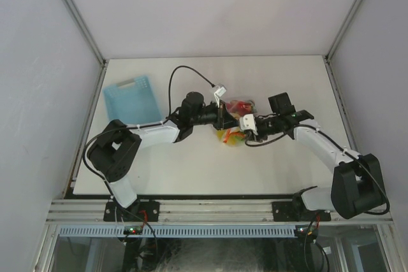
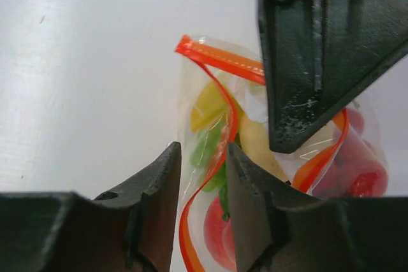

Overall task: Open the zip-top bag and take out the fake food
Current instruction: Open the zipper of the food storage bag at the center of the board.

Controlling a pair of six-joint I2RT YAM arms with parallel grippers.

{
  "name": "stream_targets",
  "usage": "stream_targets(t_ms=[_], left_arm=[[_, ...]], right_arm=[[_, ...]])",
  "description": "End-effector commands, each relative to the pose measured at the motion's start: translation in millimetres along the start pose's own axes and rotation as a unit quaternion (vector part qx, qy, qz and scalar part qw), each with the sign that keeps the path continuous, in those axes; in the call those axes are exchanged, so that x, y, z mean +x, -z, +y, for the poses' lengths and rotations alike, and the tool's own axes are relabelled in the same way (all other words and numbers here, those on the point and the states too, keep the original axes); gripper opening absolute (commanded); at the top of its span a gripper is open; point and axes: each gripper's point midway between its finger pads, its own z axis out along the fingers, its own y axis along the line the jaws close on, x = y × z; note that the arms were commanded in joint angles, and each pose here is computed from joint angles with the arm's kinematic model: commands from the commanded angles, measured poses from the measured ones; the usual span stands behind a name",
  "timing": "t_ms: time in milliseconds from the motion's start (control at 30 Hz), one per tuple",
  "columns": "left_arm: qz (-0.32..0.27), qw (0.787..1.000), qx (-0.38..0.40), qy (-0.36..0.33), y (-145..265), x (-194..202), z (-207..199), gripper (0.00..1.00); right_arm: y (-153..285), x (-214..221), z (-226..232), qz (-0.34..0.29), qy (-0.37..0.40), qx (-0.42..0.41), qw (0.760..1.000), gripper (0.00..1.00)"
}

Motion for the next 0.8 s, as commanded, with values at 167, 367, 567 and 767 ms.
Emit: stream_targets(t_ms=[167, 367, 567, 767], left_arm=[[-0.09, 0.994, 0.065, -0.013, 10.8, -48.0, -43.8, 0.0], [-0.111, 0.99, 0.09, -0.002, 18.7, -54.0, -57.2, 0.0], [-0.11, 0.988, 0.112, 0.006, 18.8, -51.2, -64.5, 0.0], [-0.116, 0.986, 0.121, 0.007, 19.7, -52.9, -67.9, 0.0]], right_arm=[[-10.5, 25.3, -33.9, 0.054, -0.088, 0.097, 0.99, 0.31], [-8.7, 40.5, -40.2, 0.069, -0.099, 0.134, 0.984, 0.33], [-3.7, 50.9, -52.7, 0.076, -0.105, 0.168, 0.977, 0.41], [-12.1, 53.6, -34.1, 0.069, -0.091, 0.122, 0.986, 0.28]])
